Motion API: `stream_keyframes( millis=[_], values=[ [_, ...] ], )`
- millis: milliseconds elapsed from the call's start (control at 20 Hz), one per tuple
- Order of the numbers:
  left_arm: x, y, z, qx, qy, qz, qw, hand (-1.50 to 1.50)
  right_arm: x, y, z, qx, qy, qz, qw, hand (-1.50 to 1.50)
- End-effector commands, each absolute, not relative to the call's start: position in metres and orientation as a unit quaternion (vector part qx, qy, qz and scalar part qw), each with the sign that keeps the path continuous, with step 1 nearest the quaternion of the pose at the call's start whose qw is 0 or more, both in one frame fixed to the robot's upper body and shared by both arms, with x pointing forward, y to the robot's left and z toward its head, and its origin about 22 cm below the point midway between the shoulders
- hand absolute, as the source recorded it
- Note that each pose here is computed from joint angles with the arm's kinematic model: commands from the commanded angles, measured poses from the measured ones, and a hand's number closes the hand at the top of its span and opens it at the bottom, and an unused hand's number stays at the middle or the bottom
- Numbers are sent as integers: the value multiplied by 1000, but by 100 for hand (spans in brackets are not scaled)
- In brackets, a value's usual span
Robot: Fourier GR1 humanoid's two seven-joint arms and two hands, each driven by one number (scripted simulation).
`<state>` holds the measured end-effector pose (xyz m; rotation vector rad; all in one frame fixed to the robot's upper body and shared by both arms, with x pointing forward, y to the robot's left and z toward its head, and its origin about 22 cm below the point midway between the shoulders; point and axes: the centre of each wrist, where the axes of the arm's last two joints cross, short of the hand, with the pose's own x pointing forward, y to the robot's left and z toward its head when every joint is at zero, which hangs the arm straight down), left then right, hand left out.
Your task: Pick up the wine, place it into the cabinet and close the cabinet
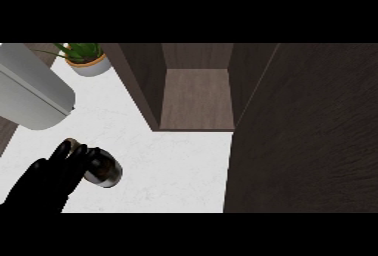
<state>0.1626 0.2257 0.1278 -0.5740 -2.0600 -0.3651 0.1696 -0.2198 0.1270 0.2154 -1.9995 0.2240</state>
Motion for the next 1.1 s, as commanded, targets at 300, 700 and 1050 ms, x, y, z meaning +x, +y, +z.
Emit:
stream_keyframes(
  millis=[300,700,1050],
  values=[
    [86,234,153,-285,-816,-169,474,-150,104,-219,177,126,-827,123,534,-150],
    [59,238,158,-291,-806,-168,487,-150,92,-214,178,126,-821,111,546,-150],
    [46,238,155,-290,-806,-152,493,-150,93,-213,184,127,-820,106,548,-150]
  ],
)
